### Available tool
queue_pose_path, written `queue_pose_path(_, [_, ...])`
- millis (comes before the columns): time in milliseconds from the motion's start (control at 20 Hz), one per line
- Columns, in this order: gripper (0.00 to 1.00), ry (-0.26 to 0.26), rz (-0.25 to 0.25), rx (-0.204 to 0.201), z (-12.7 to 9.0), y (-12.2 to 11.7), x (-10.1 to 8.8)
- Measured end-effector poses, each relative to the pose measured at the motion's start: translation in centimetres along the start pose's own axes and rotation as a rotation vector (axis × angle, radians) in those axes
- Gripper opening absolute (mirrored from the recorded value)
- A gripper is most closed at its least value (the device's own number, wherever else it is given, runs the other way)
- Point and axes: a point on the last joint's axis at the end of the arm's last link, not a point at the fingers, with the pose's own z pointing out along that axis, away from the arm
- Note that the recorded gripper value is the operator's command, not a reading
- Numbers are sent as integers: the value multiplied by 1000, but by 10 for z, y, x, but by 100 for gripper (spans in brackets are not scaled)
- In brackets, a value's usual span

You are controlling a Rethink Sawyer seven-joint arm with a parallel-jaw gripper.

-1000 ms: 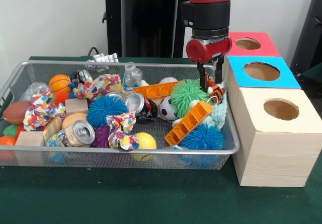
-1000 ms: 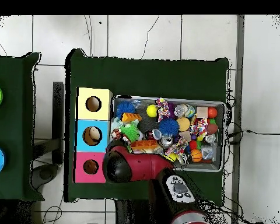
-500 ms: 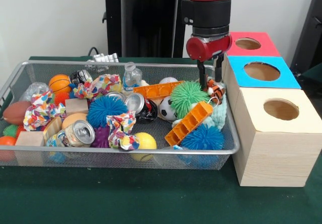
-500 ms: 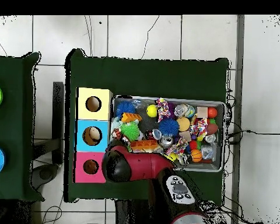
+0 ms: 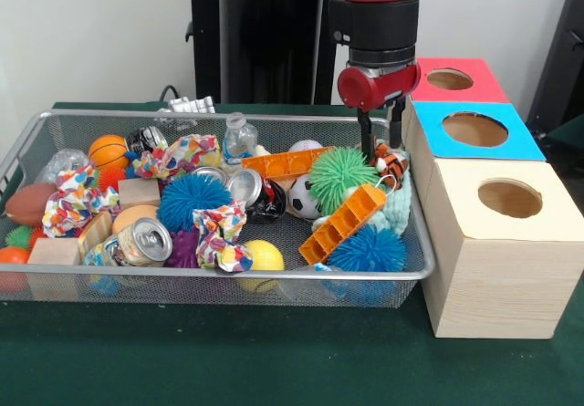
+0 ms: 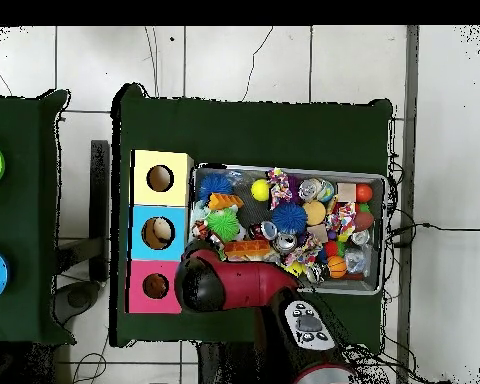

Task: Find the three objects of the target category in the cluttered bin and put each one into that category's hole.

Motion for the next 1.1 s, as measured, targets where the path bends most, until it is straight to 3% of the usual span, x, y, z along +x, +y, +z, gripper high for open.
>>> queue_pose_path(500, [100, 21, 29, -2, -9, -17, 8])
queue_pose_path(550, [0, 18, 43, 2, -11, -25, 12])
queue_pose_path(1100, [0, -16, 63, -11, -12, -34, 5])
